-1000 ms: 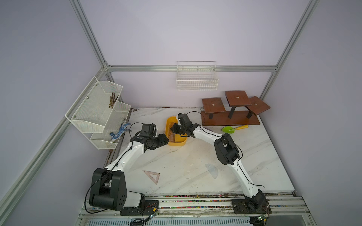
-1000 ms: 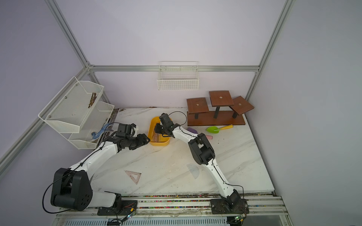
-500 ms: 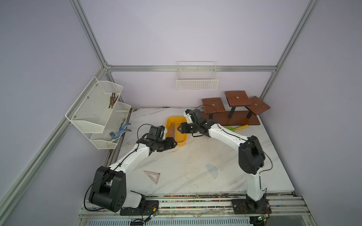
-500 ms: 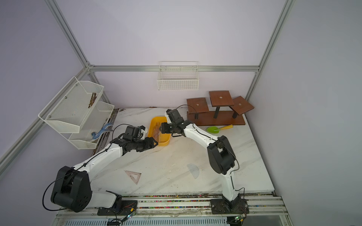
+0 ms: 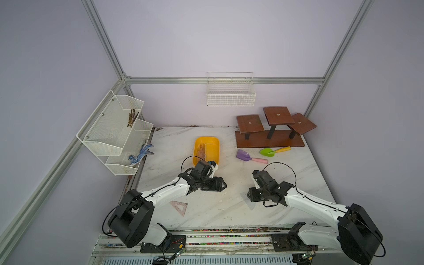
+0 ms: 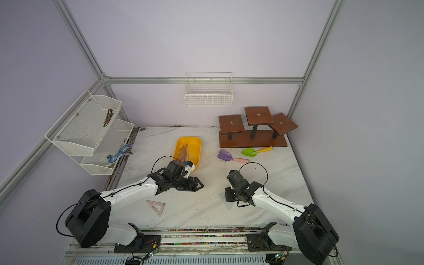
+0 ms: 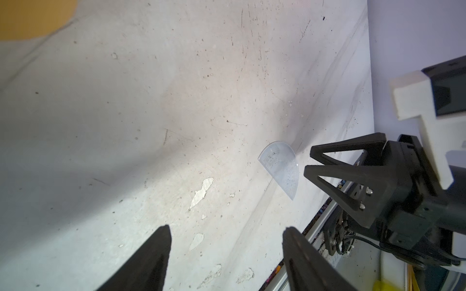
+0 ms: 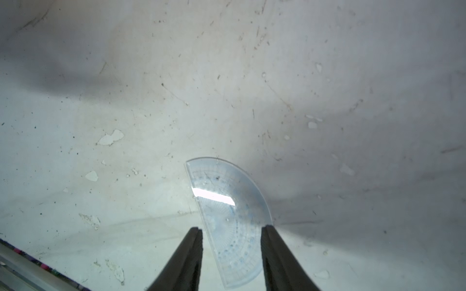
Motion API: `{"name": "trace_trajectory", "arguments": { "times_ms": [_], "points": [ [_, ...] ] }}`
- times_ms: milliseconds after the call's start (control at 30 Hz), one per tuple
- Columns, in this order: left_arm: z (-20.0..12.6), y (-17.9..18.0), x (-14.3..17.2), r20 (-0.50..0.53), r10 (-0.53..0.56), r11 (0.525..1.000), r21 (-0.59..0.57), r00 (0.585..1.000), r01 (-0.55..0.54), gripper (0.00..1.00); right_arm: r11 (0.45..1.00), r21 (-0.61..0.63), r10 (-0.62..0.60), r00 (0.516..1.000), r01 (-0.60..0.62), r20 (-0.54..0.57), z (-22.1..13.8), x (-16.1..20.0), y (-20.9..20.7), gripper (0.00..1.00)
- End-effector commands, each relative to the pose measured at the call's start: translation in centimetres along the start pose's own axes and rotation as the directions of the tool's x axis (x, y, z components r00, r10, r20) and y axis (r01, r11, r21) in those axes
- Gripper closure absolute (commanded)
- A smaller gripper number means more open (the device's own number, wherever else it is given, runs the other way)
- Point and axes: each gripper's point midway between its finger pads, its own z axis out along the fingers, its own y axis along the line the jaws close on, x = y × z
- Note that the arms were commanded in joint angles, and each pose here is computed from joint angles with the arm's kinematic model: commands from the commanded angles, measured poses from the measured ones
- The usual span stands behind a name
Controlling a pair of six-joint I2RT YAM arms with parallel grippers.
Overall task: Put the scattered rulers into the storage box
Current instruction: Move the ruler to the center of the board.
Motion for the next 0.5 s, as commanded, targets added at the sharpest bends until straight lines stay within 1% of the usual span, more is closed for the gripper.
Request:
{"name": "trace_trajectory", "arguments": {
  "times_ms": [0, 100, 233, 367, 467],
  "points": [
    [0.0, -0.9, -0.9, 0.041, 0.048, 0.998, 0.038, 0.998, -0.049, 0.26, 0.997, 0.002, 0.075, 0.997, -0.075, 0.005, -0.2, 1.4, -0.9, 0.53],
    [0.4, -0.6, -0.5, 0.026, 0.04, 0.998, 0.038, 0.999, -0.041, 0.26, 0.995, -0.029, 0.099, 0.995, -0.099, -0.012, 0.1, 2.5, -0.8, 0.5],
    [0.6, -0.2, -0.1, 0.013, 0.029, 0.999, 0.031, 0.999, -0.03, 0.26, 0.993, -0.004, 0.119, 0.992, -0.119, -0.04, 0.7, 3.6, -1.1, 0.49],
    [0.5, -0.1, 0.1, 0.016, 0.03, 0.999, 0.028, 0.999, -0.031, 0.26, 0.991, -0.029, 0.132, 0.99, -0.133, -0.055, 1.6, 4.3, -0.7, 0.51],
    [0.6, 0.0, 0.2, 0.015, 0.026, 0.999, 0.027, 1.0, -0.026, 0.26, 0.991, -0.047, 0.12, 0.991, -0.122, -0.059, 2.2, 4.0, 0.2, 0.53]
  ]
}}
